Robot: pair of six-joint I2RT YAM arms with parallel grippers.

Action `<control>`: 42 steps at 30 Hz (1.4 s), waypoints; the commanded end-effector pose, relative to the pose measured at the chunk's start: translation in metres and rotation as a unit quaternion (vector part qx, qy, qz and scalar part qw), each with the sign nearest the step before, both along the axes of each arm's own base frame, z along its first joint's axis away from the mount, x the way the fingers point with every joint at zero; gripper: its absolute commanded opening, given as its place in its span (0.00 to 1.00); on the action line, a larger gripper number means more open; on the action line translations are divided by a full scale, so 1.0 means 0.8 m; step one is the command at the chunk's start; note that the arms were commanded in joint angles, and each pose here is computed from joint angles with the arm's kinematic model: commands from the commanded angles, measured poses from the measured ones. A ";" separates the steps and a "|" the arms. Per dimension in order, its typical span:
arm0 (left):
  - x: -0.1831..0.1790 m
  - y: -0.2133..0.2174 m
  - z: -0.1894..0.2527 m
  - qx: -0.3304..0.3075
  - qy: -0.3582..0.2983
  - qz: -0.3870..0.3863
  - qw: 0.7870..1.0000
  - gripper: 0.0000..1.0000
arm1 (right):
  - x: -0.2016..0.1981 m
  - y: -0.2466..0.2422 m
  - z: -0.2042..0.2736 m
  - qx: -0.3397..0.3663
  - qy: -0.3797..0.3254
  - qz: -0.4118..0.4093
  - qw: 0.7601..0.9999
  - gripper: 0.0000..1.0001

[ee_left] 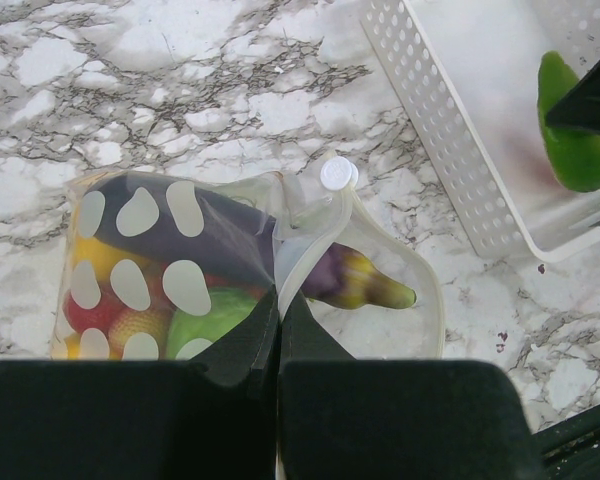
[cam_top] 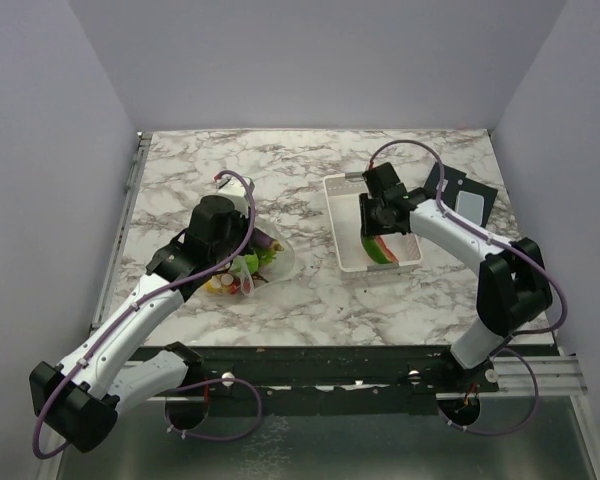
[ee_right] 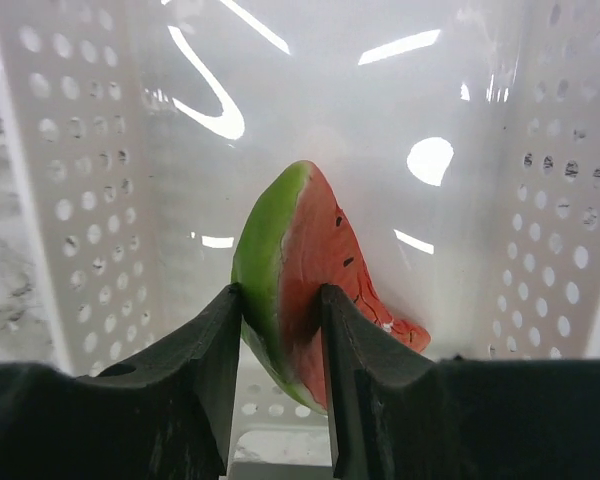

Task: Place the food in the zip-top bag and seal the zipper
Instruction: Pick up the fake fruit from the bin, then place the fake fruit in the zipper food storage bag.

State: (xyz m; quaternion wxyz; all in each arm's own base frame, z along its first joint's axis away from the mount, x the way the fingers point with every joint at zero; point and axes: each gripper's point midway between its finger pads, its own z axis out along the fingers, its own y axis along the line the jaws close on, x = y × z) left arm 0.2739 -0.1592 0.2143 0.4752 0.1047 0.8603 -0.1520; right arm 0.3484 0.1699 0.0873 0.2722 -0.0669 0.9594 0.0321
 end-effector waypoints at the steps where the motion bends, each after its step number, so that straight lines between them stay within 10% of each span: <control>1: 0.002 -0.005 0.007 -0.008 -0.007 -0.003 1.000 0.00 | 0.005 0.014 0.053 0.047 -0.040 0.003 0.998 0.24; 18: 0.001 -0.005 0.008 -0.009 -0.008 -0.003 1.000 0.00 | -0.021 0.069 0.162 0.204 -0.125 0.086 0.967 0.20; 42: 0.002 -0.003 0.018 -0.028 -0.015 0.014 0.999 0.00 | -0.132 0.192 0.329 0.547 -0.182 0.239 0.782 0.18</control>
